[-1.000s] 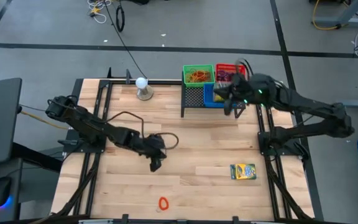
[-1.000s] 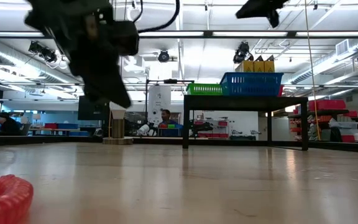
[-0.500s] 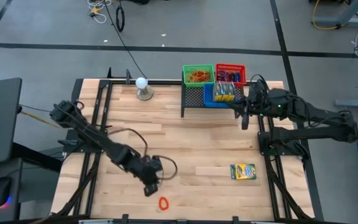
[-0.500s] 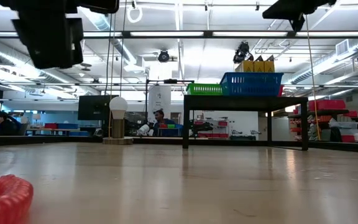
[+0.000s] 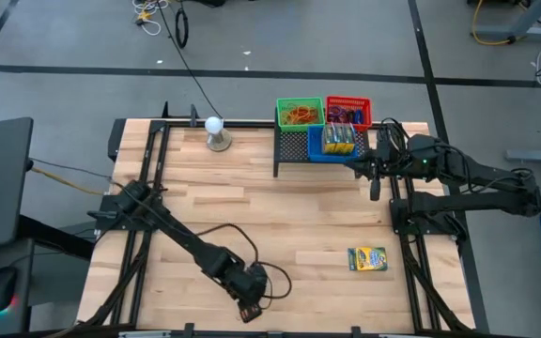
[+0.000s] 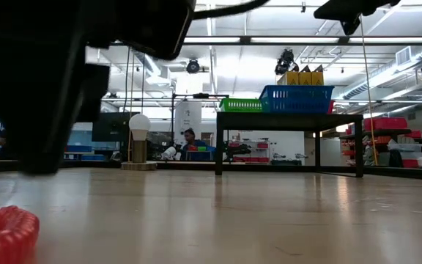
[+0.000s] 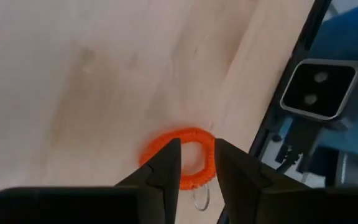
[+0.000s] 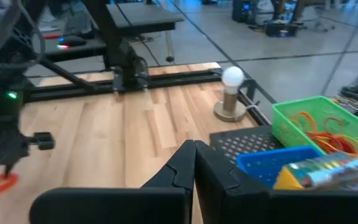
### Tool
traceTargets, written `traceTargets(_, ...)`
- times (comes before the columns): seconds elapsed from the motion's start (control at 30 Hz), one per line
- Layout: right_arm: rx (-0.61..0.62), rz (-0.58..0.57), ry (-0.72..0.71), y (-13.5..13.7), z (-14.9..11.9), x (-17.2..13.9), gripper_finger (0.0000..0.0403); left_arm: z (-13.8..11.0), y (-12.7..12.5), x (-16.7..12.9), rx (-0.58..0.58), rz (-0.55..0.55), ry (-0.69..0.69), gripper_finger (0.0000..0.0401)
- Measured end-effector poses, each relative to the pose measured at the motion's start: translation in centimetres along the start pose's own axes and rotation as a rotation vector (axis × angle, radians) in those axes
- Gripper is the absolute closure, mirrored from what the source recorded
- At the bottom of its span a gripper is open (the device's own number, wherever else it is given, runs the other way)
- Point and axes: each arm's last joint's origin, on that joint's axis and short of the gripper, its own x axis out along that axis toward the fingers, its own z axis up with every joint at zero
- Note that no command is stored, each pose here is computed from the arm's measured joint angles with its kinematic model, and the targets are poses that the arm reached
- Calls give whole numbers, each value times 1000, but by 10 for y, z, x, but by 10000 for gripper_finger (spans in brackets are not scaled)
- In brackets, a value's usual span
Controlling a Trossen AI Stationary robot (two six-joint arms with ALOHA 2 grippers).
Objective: Pick & Place Office Desk Supplies
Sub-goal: Put the orange spiral keychain into the red bin
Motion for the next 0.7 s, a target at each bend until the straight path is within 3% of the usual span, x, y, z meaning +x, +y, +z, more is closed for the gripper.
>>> traceTargets(0.2,-2,63,7,2,-1,0,385,-3,-3,14,6,119,48,297)
traceTargets(0.5,-2,71,22,2,-2,0,385,-1,-9,4,52,239,26,297)
traceTargets(0.7,2,80,30,2,-3,0,385,0,-8,7,35,243,29,296)
